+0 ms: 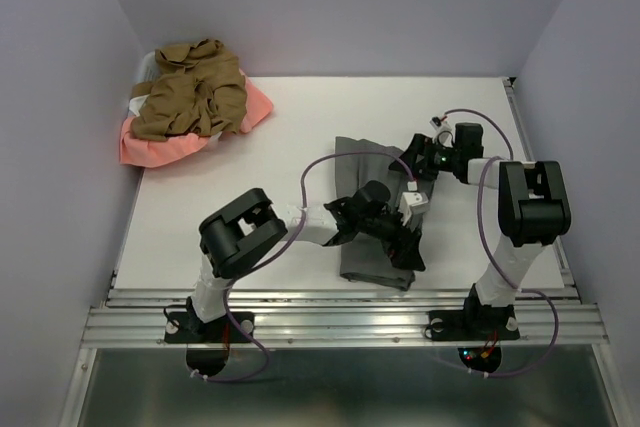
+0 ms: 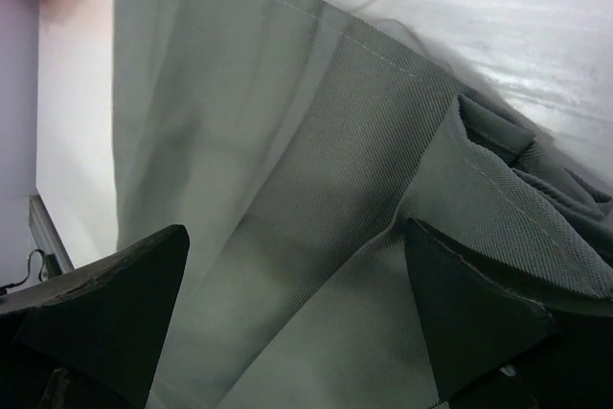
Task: Fold and stack the skirts
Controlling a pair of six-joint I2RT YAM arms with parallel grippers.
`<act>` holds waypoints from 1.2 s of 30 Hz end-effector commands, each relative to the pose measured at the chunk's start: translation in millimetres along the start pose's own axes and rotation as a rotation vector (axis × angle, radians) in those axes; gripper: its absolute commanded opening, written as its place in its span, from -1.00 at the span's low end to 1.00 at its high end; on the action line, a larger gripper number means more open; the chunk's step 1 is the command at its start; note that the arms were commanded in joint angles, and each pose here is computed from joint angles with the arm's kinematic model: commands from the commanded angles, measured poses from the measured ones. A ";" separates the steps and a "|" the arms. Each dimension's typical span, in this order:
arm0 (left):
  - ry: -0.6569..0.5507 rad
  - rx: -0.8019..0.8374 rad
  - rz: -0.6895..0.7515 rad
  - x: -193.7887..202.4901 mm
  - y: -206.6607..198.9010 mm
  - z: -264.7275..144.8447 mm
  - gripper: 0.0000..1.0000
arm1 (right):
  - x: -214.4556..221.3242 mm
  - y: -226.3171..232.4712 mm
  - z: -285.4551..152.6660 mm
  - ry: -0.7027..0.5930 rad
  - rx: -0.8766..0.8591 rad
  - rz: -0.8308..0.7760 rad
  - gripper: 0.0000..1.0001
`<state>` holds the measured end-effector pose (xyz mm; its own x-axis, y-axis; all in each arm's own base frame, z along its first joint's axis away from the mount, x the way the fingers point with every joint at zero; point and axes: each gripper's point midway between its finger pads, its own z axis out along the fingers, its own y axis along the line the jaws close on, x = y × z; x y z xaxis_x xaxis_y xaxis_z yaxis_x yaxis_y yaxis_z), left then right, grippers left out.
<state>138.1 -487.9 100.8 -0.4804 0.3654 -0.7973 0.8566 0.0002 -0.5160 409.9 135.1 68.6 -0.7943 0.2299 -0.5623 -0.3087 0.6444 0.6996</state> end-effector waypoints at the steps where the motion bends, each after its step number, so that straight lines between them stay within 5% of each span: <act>1: -0.038 0.129 0.107 -9.4 -13.0 2.6 0.97 | -12.7 -6.7 6.2 -0.029 -0.017 -0.071 1.00; 9: -0.001 0.195 0.010 46.9 8.4 4.3 0.97 | -5.3 -22.1 9.8 -0.020 0.030 -0.076 1.00; 19: -0.099 0.269 -0.101 76.1 -5.3 -13.3 0.97 | -3.7 -35.6 11.7 -0.019 0.063 -0.060 1.00; 25: -0.138 0.270 -0.066 45.5 -9.5 -11.0 0.97 | -23.3 -15.5 1.6 -0.048 0.050 -0.071 1.00; 29: -0.132 0.128 -0.004 12.8 -2.4 -12.4 0.97 | -51.4 12.6 -16.0 -0.092 0.045 -0.117 1.00; 31: -0.186 0.081 0.072 -24.3 -16.2 -27.5 0.97 | -56.7 35.1 -20.5 -0.104 0.039 -0.138 1.00; 36: -0.235 0.018 0.099 -42.5 -33.4 -53.5 0.97 | -54.4 71.4 -18.2 -0.104 0.044 -0.202 1.00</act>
<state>136.5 -460.9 130.3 -0.5024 0.1981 -0.8416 0.8492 -0.0700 -0.5234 421.5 134.2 117.1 -0.7223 0.2018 -0.6614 -0.3631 0.7033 0.6112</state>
